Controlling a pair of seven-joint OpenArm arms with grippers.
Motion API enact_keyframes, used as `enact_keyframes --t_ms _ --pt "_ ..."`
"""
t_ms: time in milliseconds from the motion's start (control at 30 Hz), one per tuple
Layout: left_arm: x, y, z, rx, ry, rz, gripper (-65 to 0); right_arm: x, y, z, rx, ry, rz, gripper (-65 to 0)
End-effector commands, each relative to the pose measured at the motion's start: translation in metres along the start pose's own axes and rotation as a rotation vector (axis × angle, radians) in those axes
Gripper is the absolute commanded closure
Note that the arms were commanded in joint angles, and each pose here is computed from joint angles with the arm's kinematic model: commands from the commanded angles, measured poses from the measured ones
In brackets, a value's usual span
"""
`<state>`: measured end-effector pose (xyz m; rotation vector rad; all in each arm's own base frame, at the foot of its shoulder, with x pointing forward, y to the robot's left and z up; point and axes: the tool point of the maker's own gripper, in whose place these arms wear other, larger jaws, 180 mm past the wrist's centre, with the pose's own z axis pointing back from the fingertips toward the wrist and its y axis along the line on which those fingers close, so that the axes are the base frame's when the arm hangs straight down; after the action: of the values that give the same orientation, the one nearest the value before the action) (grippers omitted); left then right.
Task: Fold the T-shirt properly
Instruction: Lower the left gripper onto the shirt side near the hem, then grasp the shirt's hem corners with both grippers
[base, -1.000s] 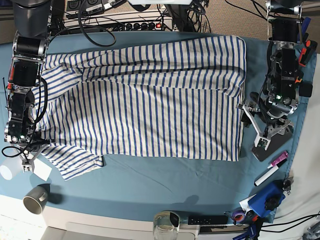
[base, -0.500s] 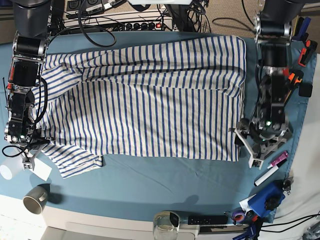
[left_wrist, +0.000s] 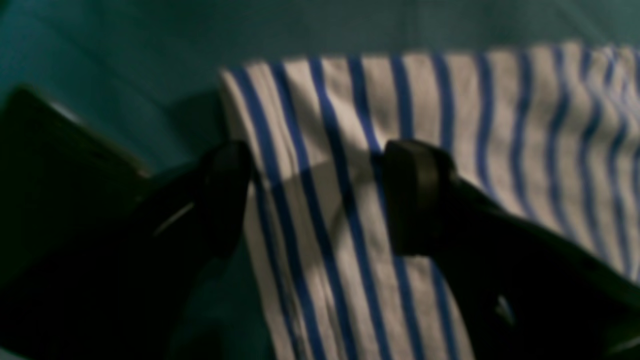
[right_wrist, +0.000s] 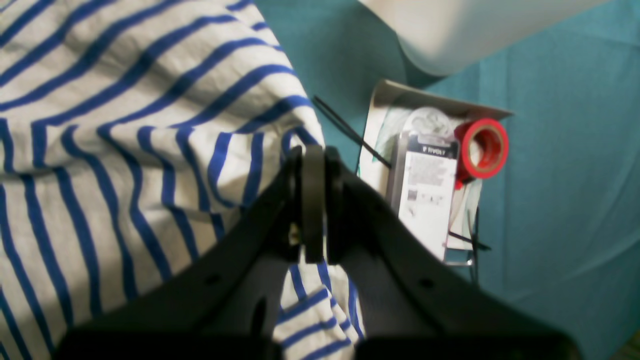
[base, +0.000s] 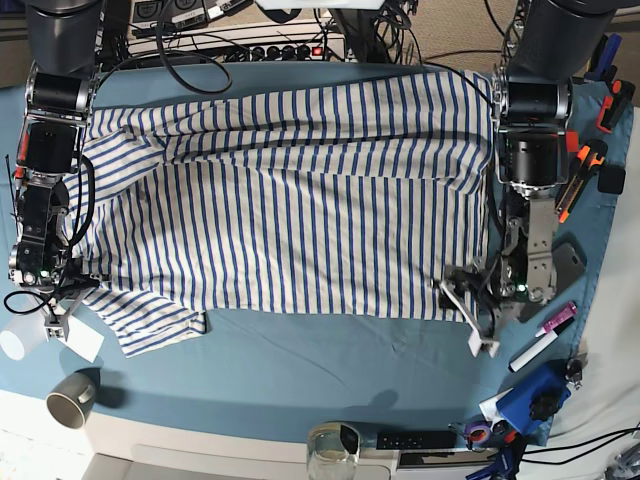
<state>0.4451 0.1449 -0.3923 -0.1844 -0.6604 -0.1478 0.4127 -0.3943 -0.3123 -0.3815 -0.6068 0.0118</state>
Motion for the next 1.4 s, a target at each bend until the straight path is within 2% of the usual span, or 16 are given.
enact_keyframes --t_ms 0,167,333,367,433,567,733,833,967,1167,1367 --pt "0.013 0.001 0.001 0.009 -0.017 -0.006 -42.1 0.022 -0.018 0.011 -0.038 -0.059 -0.009 0.0" --pt "0.001 0.025 -0.004 0.120 0.011 0.002 -42.1 0.023 -0.018 0.011 -0.038 -0.059 -0.009 0.0" --pt "0.013 0.022 -0.002 0.110 -0.005 -0.010 -41.9 0.023 -0.018 0.011 -0.037 -0.061 -0.009 0.0" --pt "0.012 0.021 -0.002 0.101 0.012 -0.001 -40.0 0.023 -0.018 0.011 -0.037 -0.062 -0.009 0.0" --pt "0.007 0.015 -0.001 0.070 0.056 0.020 -29.9 0.023 -0.018 0.011 -0.038 -0.064 -0.008 0.0" --pt "-0.004 0.012 -0.001 0.056 0.105 0.035 0.0 0.025 -0.018 0.011 -0.038 -0.073 -0.008 0.0" --pt "-0.004 0.011 0.000 0.050 0.121 0.034 0.0 0.030 -0.018 0.011 -0.038 -0.101 -0.008 0.0" --pt "0.002 0.005 0.002 0.020 0.110 0.053 0.0 0.031 -0.018 0.012 -0.038 -0.103 -0.009 0.0" --pt "0.014 -0.007 0.010 -0.041 0.094 0.017 0.0 0.035 -0.018 0.014 -0.040 -0.118 -0.008 0.0" --pt "0.040 -0.015 0.030 -0.054 0.035 -0.003 0.0 0.058 -0.022 0.038 -0.050 -0.186 0.007 0.0" --pt "0.055 -0.019 0.047 -0.042 0.007 -0.035 0.0 0.061 -0.025 0.046 -0.043 -0.190 0.005 0.0"
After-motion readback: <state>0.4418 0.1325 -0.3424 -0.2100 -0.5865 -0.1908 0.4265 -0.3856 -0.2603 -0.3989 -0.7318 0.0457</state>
